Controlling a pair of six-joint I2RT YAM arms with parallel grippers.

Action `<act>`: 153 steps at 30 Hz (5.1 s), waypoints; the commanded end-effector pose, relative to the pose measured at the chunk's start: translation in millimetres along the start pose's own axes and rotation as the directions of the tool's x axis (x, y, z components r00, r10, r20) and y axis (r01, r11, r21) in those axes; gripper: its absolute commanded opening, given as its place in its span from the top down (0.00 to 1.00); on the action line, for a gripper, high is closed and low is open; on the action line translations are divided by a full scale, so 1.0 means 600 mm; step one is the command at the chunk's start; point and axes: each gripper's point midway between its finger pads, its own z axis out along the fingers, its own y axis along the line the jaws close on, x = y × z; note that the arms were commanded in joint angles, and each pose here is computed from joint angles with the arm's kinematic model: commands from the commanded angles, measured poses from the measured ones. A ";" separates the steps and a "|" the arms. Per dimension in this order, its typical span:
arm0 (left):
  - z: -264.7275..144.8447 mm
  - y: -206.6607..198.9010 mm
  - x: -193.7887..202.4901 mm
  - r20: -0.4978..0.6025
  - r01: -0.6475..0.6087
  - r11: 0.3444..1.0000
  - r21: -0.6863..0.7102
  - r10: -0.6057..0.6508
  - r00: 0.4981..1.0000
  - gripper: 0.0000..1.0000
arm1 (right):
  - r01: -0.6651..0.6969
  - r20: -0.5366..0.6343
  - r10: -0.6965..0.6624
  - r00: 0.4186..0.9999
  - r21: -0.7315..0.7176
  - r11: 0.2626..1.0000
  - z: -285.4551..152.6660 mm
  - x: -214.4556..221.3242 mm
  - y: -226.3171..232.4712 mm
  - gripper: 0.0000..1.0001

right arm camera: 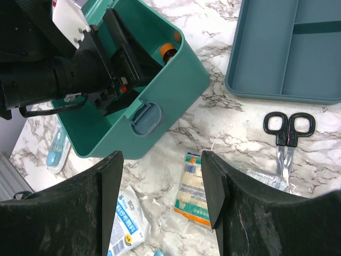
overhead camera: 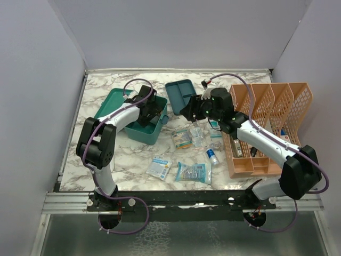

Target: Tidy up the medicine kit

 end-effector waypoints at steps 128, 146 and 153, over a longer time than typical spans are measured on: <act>-0.382 -0.090 -0.006 0.479 -0.639 0.448 0.625 0.427 0.767 0.20 | -0.008 -0.516 0.204 0.832 0.356 0.934 -0.108 0.275 -0.126 0.87; -0.385 -0.033 0.105 0.272 -0.481 0.347 0.805 0.505 0.819 0.19 | -0.419 -0.306 0.375 0.875 -0.093 0.903 0.005 0.151 0.041 0.87; -0.373 -0.044 0.124 0.242 -0.447 0.292 0.845 0.536 0.809 0.21 | -0.435 -0.320 0.337 0.886 -0.315 0.844 -0.009 0.105 0.110 0.87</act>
